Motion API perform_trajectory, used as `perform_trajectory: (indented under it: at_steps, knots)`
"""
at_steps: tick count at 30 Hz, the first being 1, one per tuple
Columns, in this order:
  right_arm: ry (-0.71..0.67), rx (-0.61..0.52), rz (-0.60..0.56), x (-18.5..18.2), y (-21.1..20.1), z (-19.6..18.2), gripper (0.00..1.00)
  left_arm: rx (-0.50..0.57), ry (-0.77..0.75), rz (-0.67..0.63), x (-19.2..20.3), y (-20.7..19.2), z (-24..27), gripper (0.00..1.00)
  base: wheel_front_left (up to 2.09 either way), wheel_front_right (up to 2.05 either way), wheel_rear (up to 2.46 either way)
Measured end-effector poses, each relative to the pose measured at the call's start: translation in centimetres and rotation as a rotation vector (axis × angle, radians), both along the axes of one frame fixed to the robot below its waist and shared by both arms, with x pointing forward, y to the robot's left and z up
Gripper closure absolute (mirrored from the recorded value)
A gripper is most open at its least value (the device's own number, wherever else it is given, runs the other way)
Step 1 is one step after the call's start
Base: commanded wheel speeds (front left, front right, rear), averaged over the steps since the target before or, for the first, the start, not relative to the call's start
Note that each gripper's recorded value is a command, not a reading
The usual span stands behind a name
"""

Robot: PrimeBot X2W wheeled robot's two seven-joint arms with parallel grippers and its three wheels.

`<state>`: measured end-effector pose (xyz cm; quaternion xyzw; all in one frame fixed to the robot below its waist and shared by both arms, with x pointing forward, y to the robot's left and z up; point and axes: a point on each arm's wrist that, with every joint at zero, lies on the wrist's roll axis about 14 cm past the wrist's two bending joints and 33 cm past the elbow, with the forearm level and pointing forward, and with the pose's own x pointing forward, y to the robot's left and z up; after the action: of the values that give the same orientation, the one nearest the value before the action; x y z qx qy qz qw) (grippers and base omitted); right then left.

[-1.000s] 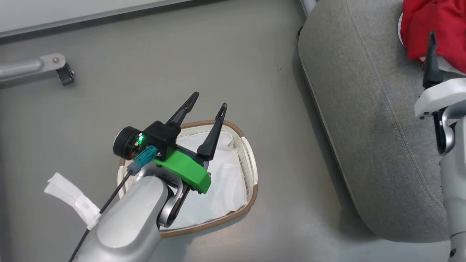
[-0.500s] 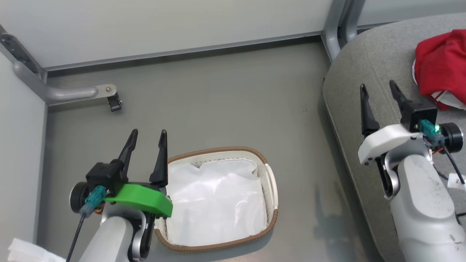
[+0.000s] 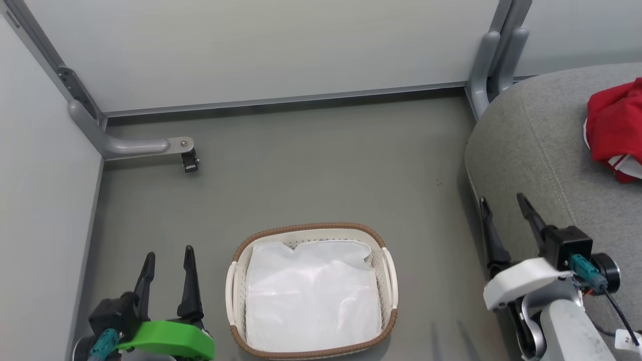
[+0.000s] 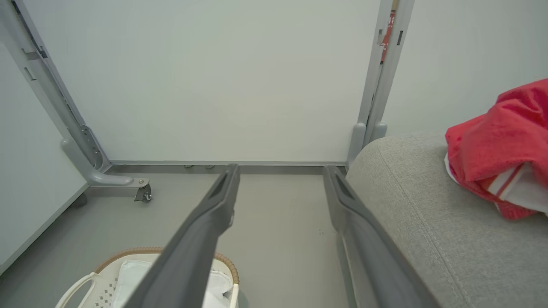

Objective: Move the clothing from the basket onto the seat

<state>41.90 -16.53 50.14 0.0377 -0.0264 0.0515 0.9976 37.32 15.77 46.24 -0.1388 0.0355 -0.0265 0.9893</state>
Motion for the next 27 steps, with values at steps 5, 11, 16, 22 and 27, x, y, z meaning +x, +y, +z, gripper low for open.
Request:
perform_trajectory:
  at_steps: [5, 11, 16, 22, 27]
  knots:
    - [0.026, 0.056, 0.001, -2.0, 0.2, -0.9, 0.00, 0.004, -0.009, 0.039, -1.2, 1.0, 0.2, 0.00, 0.00, 0.00, 0.00]
    - [0.021, 0.063, -0.004, -3.3, 0.0, -0.8, 0.00, -0.007, 0.004, 0.061, -2.6, 1.7, -0.3, 0.00, 0.00, 0.00, 0.00]
    - [0.024, 0.063, -0.008, -3.8, -0.1, -0.9, 0.00, -0.005, 0.010, 0.053, -3.0, 1.6, -0.5, 0.00, 0.00, 0.00, 0.00]
    - [0.018, 0.059, -0.003, -3.9, 0.1, -0.7, 0.00, 0.009, 0.004, 0.036, -3.1, 1.2, -0.5, 0.00, 0.00, 0.00, 0.00]
    - [0.017, 0.058, 0.001, -3.9, 0.2, -0.6, 0.00, 0.014, 0.001, 0.022, -3.1, 0.8, -0.4, 0.00, 0.00, 0.00, 0.00]
